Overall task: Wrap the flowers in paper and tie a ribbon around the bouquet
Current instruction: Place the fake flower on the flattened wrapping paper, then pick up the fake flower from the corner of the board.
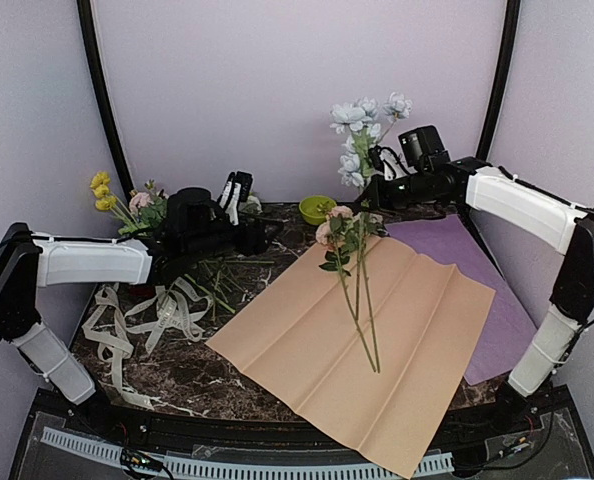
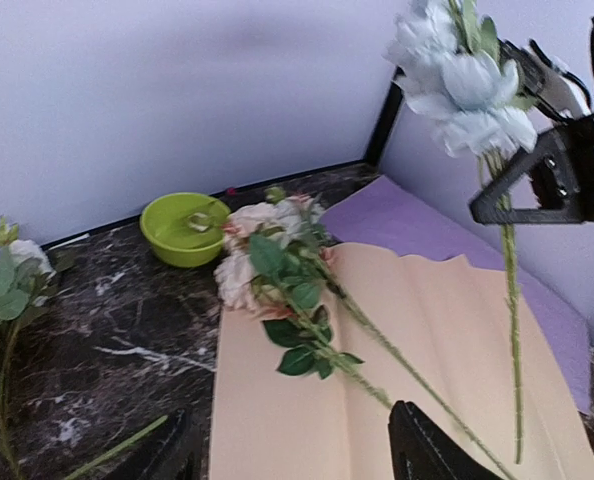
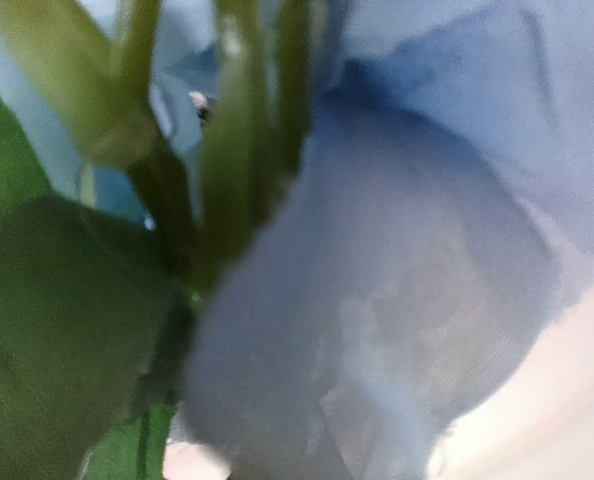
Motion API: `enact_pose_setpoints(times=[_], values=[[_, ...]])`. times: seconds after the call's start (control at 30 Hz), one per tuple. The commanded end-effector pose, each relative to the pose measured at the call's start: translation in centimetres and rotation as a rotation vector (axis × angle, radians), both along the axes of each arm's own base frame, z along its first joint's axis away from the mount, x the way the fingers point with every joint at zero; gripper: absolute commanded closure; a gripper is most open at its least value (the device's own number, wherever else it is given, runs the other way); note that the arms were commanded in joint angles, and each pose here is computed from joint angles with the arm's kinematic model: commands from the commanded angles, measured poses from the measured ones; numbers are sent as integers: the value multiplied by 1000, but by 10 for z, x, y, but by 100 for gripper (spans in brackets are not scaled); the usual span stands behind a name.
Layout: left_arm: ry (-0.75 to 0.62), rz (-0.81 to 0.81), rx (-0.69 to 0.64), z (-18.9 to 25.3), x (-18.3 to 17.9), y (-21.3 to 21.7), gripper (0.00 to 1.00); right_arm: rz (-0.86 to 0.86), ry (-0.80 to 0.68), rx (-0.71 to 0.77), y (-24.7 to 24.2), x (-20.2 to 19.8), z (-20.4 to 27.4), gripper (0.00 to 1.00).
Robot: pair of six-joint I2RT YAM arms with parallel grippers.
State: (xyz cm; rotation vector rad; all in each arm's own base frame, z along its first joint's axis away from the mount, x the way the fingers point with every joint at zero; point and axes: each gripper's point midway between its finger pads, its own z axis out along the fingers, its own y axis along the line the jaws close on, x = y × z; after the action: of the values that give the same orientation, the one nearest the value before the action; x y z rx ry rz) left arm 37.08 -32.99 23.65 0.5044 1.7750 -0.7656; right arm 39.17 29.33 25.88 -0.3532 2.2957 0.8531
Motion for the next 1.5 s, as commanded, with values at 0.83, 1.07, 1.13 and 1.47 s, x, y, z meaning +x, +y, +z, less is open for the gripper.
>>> enact_pose_setpoints(times=[0.83,1.07,1.13,1.47], values=[[204,408,440,-54,74,106,30,-183,310,-429,-63,26,-141,66],[331,497,480,-85,107,170,28,-201,225,-379,-71,15,-99,65],[384,478,483,-98,116,177,31,-199,200,-353,-70,12,-90,65],[407,531,647,-131,149,206,53,-183,229,-389,-75,2,-105,64]])
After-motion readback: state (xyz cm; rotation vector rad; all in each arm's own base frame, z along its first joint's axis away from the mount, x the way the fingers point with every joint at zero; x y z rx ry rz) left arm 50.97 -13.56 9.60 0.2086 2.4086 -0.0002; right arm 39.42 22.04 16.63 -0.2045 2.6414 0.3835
